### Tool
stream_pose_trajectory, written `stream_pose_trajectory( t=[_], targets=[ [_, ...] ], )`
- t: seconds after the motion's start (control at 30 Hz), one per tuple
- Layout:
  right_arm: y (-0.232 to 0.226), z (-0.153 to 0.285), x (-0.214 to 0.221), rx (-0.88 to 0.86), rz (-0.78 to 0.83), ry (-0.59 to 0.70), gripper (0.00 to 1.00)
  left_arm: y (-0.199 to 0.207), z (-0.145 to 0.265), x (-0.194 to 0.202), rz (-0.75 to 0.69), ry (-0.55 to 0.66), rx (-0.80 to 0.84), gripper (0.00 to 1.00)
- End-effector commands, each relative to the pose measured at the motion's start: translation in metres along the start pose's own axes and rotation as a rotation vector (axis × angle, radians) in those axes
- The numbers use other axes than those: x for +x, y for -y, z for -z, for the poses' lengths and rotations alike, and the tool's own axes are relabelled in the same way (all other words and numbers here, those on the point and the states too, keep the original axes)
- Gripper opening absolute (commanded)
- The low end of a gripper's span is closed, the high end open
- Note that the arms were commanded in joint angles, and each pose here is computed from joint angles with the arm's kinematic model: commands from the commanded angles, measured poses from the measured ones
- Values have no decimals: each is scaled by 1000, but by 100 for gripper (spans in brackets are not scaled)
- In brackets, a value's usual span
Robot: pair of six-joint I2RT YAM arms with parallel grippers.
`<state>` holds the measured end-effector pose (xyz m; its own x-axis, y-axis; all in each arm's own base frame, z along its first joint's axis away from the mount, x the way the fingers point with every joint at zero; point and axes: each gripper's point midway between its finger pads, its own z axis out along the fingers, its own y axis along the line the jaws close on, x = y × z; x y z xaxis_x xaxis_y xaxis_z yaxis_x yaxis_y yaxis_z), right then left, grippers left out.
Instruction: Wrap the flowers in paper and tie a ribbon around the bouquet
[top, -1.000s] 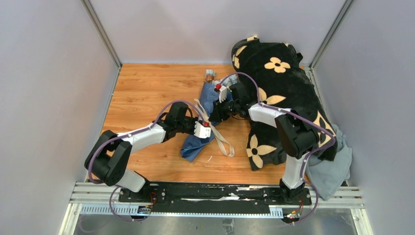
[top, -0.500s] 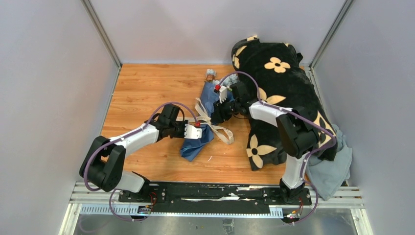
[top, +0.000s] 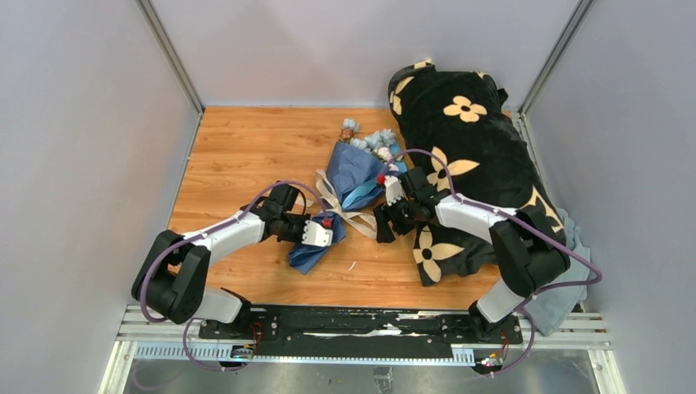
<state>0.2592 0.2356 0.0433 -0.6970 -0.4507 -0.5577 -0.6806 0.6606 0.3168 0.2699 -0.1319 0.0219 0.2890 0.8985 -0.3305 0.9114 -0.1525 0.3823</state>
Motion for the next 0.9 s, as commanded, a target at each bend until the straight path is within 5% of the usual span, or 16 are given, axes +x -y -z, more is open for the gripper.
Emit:
stream_pose_trajectory(
  t=[0.0, 0.1, 0.2, 0.37, 0.5, 0.6, 0.87],
  targets=[
    [-14, -9, 3, -20, 25, -7, 73, 16, 4, 4, -31, -8, 53, 0],
    [-28, -17, 7, -72, 102, 4, 73, 19, 7, 2, -43, -2, 75, 0],
    [-23, -27, 11, -40, 142, 0, 73, 5, 18, -5, -7, 11, 50, 27],
    [-8, -40, 16, 17, 141, -50, 70, -58, 52, -4, 56, 57, -84, 58],
    [-11, -47, 21, 16, 145, -63, 57, -115, 51, -1, 25, 72, -269, 77],
    [-18, -47, 27, 4, 152, -80, 53, -141, 34, -5, -44, 119, -356, 83],
    [-31, -52, 51, 16, 183, -138, 62, -177, 3, -10, -239, 140, -417, 88]
  ],
)
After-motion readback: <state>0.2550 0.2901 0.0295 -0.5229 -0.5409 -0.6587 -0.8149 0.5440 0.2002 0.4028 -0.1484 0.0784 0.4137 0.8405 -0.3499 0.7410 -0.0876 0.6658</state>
